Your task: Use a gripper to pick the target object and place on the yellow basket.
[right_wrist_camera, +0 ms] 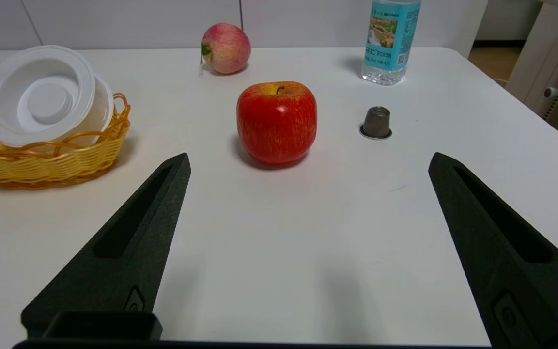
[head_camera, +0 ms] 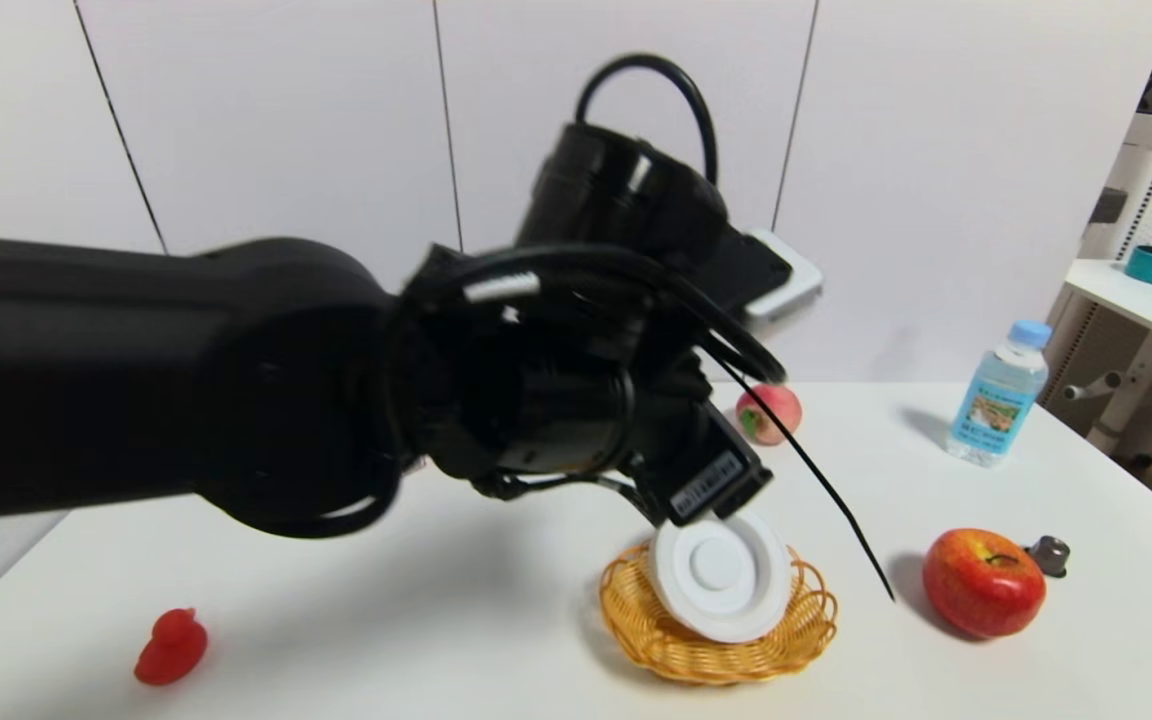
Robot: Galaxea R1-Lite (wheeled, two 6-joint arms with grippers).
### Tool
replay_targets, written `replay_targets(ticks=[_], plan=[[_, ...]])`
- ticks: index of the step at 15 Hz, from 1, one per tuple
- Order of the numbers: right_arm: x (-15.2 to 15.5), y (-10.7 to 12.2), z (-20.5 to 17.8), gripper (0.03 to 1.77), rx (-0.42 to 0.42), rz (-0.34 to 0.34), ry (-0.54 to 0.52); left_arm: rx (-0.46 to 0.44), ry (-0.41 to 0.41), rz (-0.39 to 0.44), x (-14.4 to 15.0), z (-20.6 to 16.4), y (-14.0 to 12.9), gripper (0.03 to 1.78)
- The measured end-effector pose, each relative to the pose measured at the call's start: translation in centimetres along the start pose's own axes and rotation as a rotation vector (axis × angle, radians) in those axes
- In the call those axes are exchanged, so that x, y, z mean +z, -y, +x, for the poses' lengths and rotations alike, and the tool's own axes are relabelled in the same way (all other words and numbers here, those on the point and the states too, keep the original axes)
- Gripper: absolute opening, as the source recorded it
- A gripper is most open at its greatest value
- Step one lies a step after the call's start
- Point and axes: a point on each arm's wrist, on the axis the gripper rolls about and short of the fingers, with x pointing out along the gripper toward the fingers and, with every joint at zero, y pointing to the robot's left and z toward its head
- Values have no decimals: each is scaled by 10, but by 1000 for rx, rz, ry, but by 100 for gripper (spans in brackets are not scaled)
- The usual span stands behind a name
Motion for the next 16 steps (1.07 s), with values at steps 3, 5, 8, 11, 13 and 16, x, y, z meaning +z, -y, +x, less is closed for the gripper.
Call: replay_targets(ticks=[3,5,8,11,13,16], plan=[[0,0,0,170,0,0,0,218,37,-70,-3,-53,-60,158],[0,0,0,170,0,0,0,367,38,-119,-18,-96,-95,161],[0,0,0,170,0,0,0,594,-7,-199,-57,-164,-123,164],[0,0,0,170,0,0,0,762,-75,-277,-107,-218,-112,166],[0,0,0,170,0,0,0,814,-92,-312,-140,-241,-87,167],[0,0,0,170,0,0,0,840,-99,-345,-190,-258,-32,167]])
